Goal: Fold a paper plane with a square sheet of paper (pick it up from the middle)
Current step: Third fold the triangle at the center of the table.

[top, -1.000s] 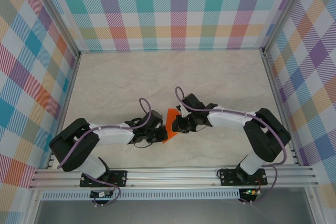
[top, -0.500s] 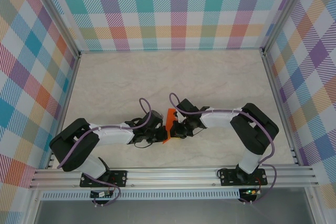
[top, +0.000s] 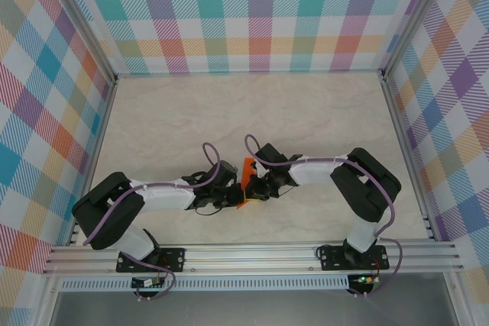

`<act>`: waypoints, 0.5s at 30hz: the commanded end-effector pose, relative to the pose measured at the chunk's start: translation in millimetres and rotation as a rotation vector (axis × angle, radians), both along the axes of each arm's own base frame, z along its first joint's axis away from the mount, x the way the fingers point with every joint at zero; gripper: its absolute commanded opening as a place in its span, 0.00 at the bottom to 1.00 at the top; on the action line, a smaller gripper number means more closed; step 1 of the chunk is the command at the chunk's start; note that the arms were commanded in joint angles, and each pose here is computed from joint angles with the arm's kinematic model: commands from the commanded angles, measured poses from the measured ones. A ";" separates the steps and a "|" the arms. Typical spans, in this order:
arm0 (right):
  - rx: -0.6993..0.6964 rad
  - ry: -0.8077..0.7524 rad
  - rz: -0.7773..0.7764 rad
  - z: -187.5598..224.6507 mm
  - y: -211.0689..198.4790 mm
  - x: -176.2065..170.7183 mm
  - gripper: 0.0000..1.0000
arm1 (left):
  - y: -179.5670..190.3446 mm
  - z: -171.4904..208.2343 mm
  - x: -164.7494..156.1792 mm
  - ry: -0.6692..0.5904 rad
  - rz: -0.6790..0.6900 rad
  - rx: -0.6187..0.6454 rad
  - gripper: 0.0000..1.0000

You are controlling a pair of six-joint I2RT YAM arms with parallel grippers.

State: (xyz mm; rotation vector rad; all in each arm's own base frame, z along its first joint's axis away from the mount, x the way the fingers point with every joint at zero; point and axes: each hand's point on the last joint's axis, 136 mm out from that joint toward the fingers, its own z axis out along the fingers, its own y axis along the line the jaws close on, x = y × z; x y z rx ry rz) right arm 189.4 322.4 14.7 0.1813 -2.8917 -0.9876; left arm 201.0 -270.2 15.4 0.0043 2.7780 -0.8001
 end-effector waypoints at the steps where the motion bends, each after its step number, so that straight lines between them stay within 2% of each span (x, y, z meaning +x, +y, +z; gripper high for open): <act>1: -0.083 -0.010 -0.014 -14.5 -7.6 2.8 0.11 | 41.2 -43.7 -23.8 0.084 0.017 0.201 0.07; 5: -0.105 -0.026 -0.024 -15.2 -12.2 5.4 0.12 | 45.7 -47.5 -26.2 0.088 0.020 0.214 0.07; 15: -0.025 -0.057 -0.050 -6.0 -14.2 25.4 0.13 | 53.9 -54.9 -30.8 0.098 0.023 0.242 0.07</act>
